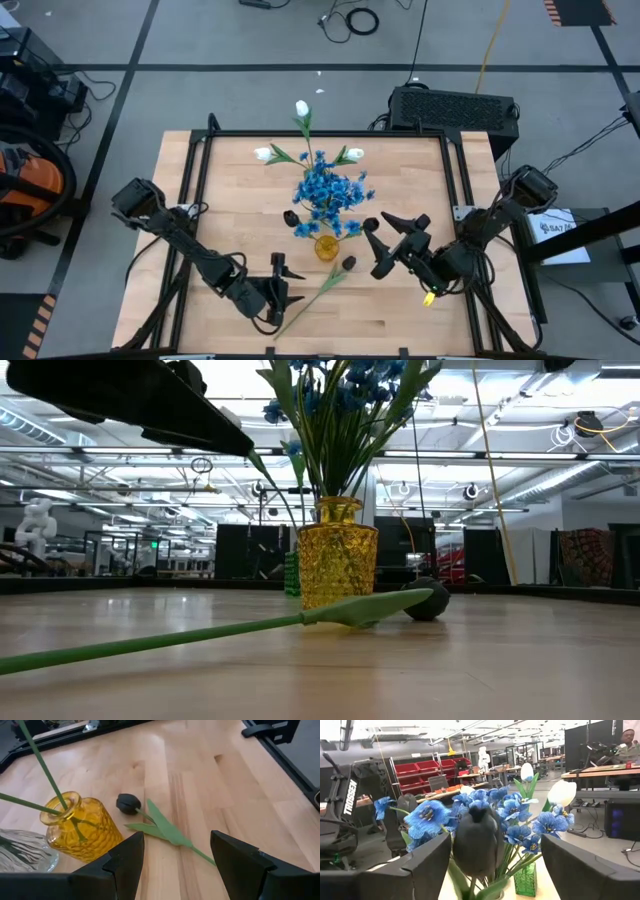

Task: Sort flowers into vase by color
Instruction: Put the black flower into the yellow vase

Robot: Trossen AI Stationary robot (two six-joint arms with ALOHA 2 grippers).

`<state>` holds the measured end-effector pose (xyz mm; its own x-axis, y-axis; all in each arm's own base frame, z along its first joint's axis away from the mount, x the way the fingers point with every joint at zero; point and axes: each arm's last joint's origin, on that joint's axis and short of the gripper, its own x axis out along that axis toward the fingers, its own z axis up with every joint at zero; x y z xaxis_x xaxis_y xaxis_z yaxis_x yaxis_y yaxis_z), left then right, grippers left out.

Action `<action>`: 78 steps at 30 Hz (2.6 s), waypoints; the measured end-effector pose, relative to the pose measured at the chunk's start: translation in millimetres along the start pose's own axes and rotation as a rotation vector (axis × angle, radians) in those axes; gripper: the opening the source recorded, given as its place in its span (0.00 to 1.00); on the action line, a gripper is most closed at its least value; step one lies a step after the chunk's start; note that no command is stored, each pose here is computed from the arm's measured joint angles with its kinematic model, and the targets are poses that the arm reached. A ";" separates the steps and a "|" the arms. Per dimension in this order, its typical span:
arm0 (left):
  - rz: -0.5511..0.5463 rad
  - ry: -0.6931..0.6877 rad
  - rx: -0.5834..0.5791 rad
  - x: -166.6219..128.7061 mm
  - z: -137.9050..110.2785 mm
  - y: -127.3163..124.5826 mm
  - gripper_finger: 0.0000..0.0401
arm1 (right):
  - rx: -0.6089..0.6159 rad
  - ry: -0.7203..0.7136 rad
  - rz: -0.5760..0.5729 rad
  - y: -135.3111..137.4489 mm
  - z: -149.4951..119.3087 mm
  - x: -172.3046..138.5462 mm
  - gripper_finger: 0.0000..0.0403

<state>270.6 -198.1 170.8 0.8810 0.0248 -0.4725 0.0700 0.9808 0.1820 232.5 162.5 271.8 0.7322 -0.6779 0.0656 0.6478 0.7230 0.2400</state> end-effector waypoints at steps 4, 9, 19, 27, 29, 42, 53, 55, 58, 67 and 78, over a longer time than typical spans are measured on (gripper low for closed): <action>0.000 0.000 0.001 -0.1 0.0 -0.1 0.59 | -0.027 -0.005 -0.005 1.5 5.5 0.7 0.74; 0.000 -0.001 0.000 -0.2 0.1 -0.1 0.59 | -0.114 0.050 -0.060 12.4 26.1 -13.6 0.74; -0.009 -0.003 0.005 -2.5 -0.4 -3.7 0.59 | -0.157 0.072 0.038 18.7 33.0 -42.9 0.73; 0.000 0.004 -0.103 1.7 -1.1 0.0 0.59 | -0.044 0.074 0.036 0.0 -7.7 -45.3 0.67; -0.031 0.030 -0.162 6.5 -5.2 -0.6 0.59 | 0.014 0.070 0.058 -4.5 -24.8 -43.3 0.66; -0.143 0.096 -0.301 40.8 -28.2 -3.4 0.58 | 0.229 0.523 0.617 14.7 -66.4 -13.1 0.56; -0.122 0.110 -0.349 61.6 -47.4 -4.3 0.58 | 0.087 0.546 0.587 58.1 -10.9 -23.1 0.50; -0.125 0.113 -0.364 63.0 -48.4 -5.6 0.58 | 0.052 0.501 0.556 63.1 1.3 -26.4 0.49; -0.125 0.121 -0.366 67.9 -52.3 -8.5 0.55 | 0.010 0.431 0.525 69.0 17.3 -30.0 0.48; -0.075 0.099 -0.320 78.2 -64.3 -11.2 0.30 | -0.069 0.353 0.521 75.9 35.8 -27.5 0.44; -0.052 0.100 -0.196 77.2 -60.4 -5.2 0.03 | -0.080 0.349 0.522 75.9 35.9 -26.6 0.41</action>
<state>309.9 -189.6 81.3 0.8269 -0.0176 -0.5620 0.0135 0.9998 -0.0115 254.6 230.6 323.0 0.9726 -0.1598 -0.1689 0.1909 0.9635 0.1879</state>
